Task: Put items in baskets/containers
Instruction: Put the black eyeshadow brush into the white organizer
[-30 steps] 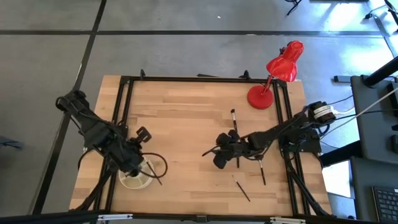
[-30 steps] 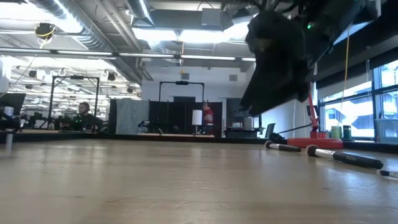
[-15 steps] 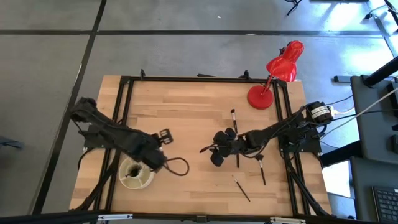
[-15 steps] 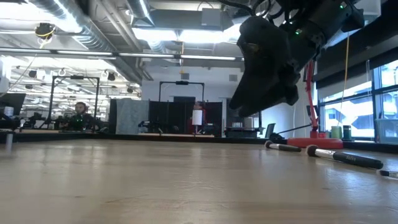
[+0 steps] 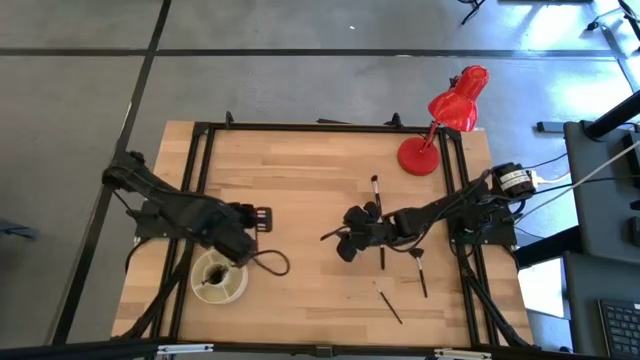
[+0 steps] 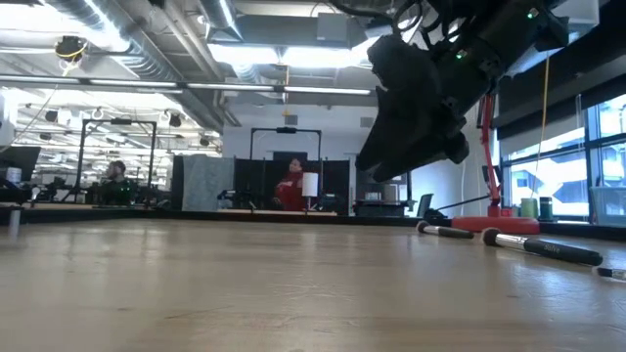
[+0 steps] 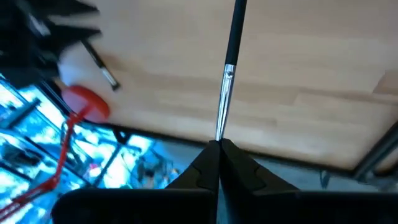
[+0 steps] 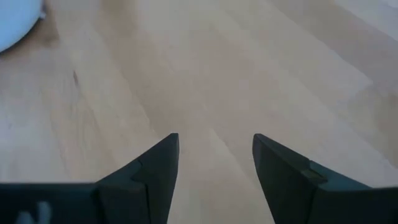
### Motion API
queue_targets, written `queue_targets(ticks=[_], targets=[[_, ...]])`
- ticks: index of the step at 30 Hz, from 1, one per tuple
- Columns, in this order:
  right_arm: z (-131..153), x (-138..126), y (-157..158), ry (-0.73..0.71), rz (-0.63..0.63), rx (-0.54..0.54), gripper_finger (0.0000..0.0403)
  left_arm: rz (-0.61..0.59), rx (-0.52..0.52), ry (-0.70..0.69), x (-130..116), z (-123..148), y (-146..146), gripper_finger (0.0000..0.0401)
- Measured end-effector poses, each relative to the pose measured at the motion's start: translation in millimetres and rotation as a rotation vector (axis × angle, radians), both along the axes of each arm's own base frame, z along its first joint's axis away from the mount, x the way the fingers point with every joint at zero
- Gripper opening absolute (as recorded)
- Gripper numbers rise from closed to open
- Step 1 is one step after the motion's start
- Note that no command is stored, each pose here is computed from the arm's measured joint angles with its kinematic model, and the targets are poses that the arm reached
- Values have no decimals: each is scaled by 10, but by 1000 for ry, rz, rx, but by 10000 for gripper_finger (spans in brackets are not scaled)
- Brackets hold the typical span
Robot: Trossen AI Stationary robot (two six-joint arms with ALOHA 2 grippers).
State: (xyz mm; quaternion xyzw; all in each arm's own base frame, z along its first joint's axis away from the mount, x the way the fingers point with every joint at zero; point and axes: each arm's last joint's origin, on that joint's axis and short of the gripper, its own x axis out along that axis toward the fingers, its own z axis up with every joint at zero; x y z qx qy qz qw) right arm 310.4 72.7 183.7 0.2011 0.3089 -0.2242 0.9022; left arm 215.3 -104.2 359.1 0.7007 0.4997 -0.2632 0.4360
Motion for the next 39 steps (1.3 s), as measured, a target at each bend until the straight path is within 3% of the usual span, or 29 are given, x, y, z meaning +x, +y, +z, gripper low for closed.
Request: queue_targets(ticks=[7,13,20,23,32,39], targets=[[4,8,-51,-34,-95,32,204,20,-227,-104,-389,200,-120,7],[10,12,-84,-69,-177,65,204,-53,-324,-163,-708,327,-211,5],[24,13,-100,-118,-262,57,204,-125,-385,-107,-833,310,-360,10],[33,18,-103,-137,-282,56,204,-172,-336,-93,-879,226,-418,7],[46,29,-99,-151,-274,57,204,-377,7,11,-930,-255,-463,4],[41,24,-100,-135,-260,39,204,-397,40,4,-932,-269,-465,4]])
